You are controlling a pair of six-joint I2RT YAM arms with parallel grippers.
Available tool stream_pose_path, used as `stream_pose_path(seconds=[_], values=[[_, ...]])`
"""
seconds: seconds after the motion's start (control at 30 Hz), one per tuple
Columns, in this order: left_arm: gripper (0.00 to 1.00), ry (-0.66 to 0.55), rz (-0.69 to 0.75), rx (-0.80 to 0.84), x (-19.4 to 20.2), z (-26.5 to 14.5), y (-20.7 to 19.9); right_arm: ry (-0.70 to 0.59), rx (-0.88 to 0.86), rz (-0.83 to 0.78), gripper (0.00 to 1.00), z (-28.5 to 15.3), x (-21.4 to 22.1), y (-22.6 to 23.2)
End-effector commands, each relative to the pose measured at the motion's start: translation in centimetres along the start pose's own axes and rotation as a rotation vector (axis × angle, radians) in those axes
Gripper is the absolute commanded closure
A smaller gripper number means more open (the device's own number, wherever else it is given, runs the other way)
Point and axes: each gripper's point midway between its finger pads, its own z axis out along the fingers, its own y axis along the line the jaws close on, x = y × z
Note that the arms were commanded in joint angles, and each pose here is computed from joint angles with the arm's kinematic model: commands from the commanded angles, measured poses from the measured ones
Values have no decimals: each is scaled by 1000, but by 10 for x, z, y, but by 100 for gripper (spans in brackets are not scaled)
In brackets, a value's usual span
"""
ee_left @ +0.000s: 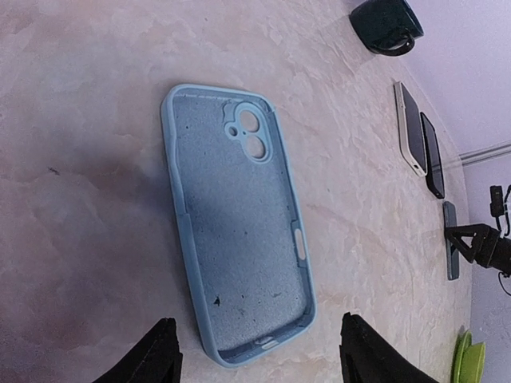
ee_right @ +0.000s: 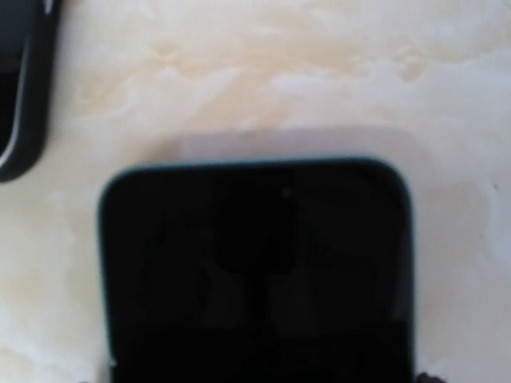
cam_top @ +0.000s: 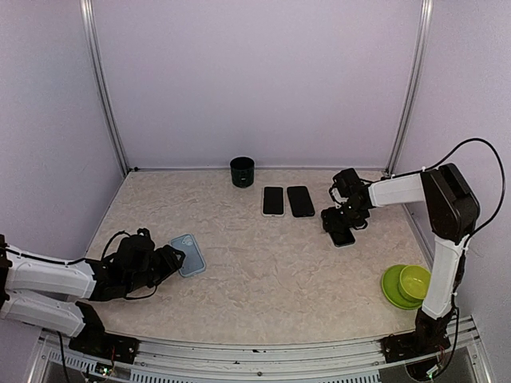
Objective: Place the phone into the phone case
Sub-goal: Pick up the phone at the corner of the board.
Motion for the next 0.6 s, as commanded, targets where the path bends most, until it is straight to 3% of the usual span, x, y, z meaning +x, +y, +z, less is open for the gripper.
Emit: stream_pose_path(seconds=[0.0,0.33,0.57], values=[[33,11,1,9,3,2,-3,117,21,-52,17,15,31,1],[33,13,3,12,3,2,-4,116,22,-58,32,15,30,2],[33,10,14,20,0,1,-10,27,33,-110,32,-10,10,17]])
